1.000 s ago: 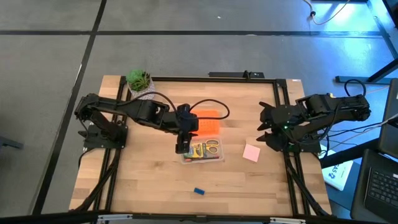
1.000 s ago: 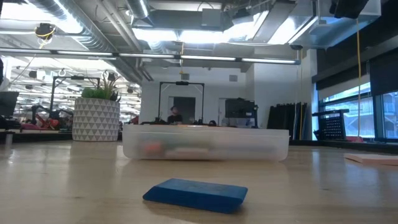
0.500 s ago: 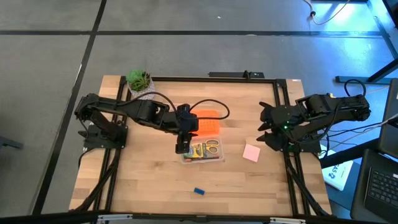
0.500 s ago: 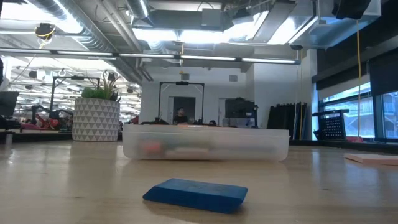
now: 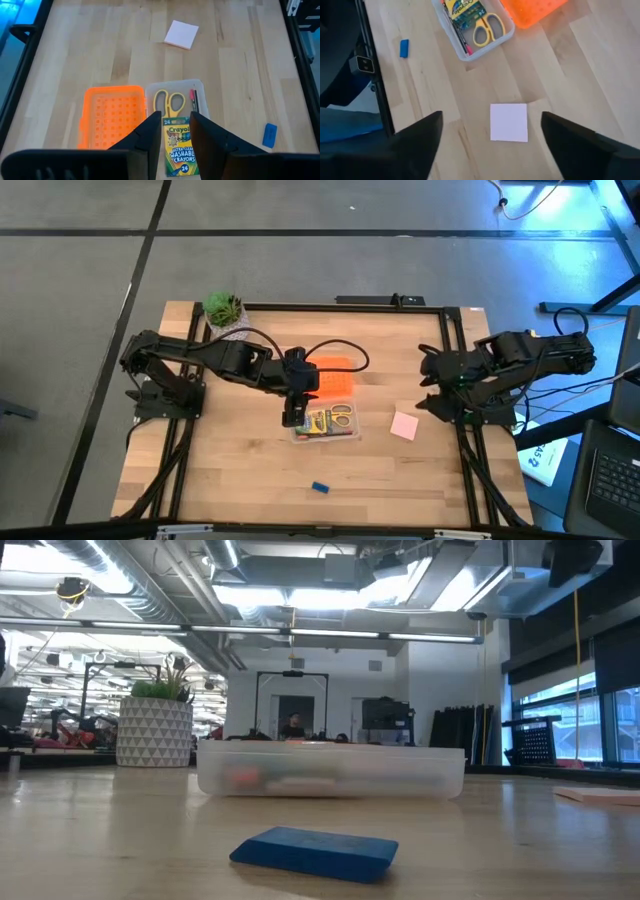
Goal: Pack school essentials
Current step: Put the pink sticky notes into the supply box
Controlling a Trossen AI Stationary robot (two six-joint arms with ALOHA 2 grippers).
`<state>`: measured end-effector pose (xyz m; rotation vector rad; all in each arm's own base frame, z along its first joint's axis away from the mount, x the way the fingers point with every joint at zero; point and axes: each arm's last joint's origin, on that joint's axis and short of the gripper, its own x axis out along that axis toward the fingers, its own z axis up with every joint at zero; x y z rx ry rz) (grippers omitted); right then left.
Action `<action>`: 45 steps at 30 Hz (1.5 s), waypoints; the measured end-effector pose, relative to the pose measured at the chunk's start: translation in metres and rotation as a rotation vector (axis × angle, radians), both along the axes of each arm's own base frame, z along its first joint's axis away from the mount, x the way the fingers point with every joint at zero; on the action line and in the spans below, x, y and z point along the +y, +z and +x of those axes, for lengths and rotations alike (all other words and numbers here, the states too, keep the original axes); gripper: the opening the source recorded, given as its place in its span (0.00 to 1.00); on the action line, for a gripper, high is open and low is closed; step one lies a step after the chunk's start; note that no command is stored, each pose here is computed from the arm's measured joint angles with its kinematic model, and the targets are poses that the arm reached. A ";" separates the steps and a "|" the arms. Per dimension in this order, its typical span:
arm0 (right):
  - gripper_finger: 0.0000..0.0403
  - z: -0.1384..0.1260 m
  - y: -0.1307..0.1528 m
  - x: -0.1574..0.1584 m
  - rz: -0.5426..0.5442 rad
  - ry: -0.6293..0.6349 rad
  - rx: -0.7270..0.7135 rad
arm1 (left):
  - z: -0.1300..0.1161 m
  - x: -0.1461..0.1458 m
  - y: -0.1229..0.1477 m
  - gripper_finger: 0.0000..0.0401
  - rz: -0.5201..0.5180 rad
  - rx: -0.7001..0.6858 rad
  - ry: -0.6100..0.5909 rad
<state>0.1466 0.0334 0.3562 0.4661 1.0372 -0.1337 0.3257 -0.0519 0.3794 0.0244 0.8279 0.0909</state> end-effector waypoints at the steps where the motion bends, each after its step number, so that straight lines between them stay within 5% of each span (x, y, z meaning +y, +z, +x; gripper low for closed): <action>1: 0.88 0.001 0.000 0.000 -0.001 0.001 0.004 | 0.000 0.000 0.000 0.23 0.000 0.000 0.000; 8: 0.97 0.010 -0.013 0.007 -0.026 0.023 0.099 | 0.000 0.000 0.000 0.23 0.000 0.000 0.000; 15: 0.97 0.025 -0.070 0.021 -0.070 0.066 0.240 | 0.000 0.000 0.000 0.23 0.000 0.000 0.000; 23: 0.97 0.036 -0.121 0.027 0.030 -0.004 0.226 | 0.000 0.000 0.000 0.23 0.000 0.000 0.000; 39: 0.99 0.044 -0.123 0.026 -0.075 -0.029 0.123 | 0.000 0.000 0.000 0.23 0.000 0.000 0.000; 45: 0.99 0.043 -0.132 0.027 -0.070 -0.007 0.221 | 0.000 0.000 0.000 0.23 0.000 0.000 0.000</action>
